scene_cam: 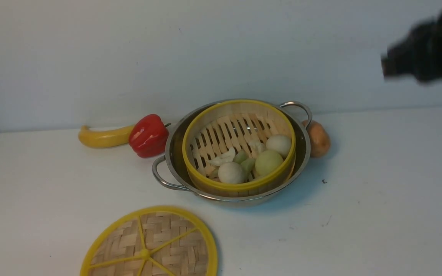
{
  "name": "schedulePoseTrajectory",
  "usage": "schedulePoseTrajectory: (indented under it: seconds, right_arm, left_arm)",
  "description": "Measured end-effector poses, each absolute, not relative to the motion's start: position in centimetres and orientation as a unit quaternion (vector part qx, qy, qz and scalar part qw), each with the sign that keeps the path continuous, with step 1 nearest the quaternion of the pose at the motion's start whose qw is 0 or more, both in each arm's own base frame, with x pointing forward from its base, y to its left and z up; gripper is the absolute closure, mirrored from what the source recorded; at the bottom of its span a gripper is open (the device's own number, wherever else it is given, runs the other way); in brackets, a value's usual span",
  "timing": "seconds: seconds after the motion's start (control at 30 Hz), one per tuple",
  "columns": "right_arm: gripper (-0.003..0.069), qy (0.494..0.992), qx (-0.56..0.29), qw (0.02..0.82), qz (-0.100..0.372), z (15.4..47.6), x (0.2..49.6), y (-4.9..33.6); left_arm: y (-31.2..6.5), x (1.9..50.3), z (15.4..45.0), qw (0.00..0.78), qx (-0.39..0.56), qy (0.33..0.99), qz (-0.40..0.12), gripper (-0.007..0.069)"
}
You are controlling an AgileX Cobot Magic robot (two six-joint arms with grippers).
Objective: Place the steamer in the pot on the white table, and put the lid on the steamer.
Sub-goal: 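Grasp the bamboo steamer lid lying on the table by its centre knob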
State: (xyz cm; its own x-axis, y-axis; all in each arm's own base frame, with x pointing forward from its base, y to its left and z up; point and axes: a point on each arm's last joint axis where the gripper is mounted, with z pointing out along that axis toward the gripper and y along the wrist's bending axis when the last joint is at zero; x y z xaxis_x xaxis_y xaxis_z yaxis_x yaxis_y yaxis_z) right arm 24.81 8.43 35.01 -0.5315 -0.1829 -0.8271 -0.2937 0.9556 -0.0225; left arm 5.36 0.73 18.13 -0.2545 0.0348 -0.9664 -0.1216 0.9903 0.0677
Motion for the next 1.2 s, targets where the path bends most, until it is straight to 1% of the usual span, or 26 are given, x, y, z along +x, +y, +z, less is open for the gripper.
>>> schedulePoseTrajectory:
  seconds: [0.07,0.13,0.17,0.2,0.23,0.27,0.3,0.4,0.5,0.6,0.73,0.83,1.07,1.2]
  right_arm:
    - [0.0586,0.871,-0.134,0.468,0.061,32.1,22.5,7.4]
    - [0.0582,0.861,-0.128,0.487,0.065,30.0,20.1,6.4]
    - [0.0580,0.852,-0.122,0.505,0.068,29.5,18.9,5.8]
    - [0.0575,0.850,-0.112,0.511,0.066,27.9,17.4,4.9]
    - [0.0571,0.847,-0.103,0.517,0.064,27.0,16.3,4.3]
    - [0.0571,0.847,-0.103,0.518,0.065,26.8,16.0,4.2]
    - [0.0566,0.846,-0.078,0.525,0.060,25.4,14.3,3.1]
    - [0.0558,0.841,-0.038,0.537,0.052,23.7,12.2,1.8]
    - [0.0551,0.834,-0.011,0.551,0.036,22.6,10.8,0.9]
    - [0.0542,0.816,0.014,0.578,0.021,21.4,9.0,0.2]
    - [0.0531,0.796,0.018,0.605,0.016,20.3,7.5,0.0]
    - [0.0522,0.792,0.019,0.610,0.014,19.5,6.7,0.0]
    - [0.0508,0.768,0.020,0.640,0.015,19.4,5.6,-0.1]
    - [0.0497,0.772,0.020,0.636,0.014,18.7,5.5,-0.1]
  left_arm:
    - [0.7,5.4,18.1,0.610,-0.027,0.789,0.064,0.0384]
    - [0.7,5.4,18.1,0.610,-0.027,0.789,0.064,0.0384]
    - [0.7,5.4,18.1,0.610,-0.027,0.789,0.064,0.0384]
    - [0.7,5.4,18.1,0.610,-0.027,0.789,0.064,0.0384]
    - [0.7,5.4,18.1,0.610,-0.027,0.789,0.064,0.0384]
    - [0.7,5.4,18.1,0.610,-0.027,0.789,0.064,0.0384]
    - [0.7,5.4,18.1,0.610,-0.027,0.789,0.064,0.0384]
    - [0.7,5.4,18.1,0.610,-0.027,0.789,0.064,0.0384]
    - [0.7,5.4,18.1,0.610,-0.027,0.789,0.064,0.0384]
    - [0.7,5.4,18.1,0.610,-0.027,0.789,0.064,0.0384]
    - [0.7,5.4,18.1,0.610,-0.027,0.789,0.064,0.0384]
    - [0.7,5.4,18.1,0.610,-0.027,0.789,0.064,0.0384]
    - [0.7,5.4,18.1,0.610,-0.027,0.789,0.064,0.0384]
    - [0.7,5.4,18.1,0.610,-0.027,0.789,0.064,0.0384]
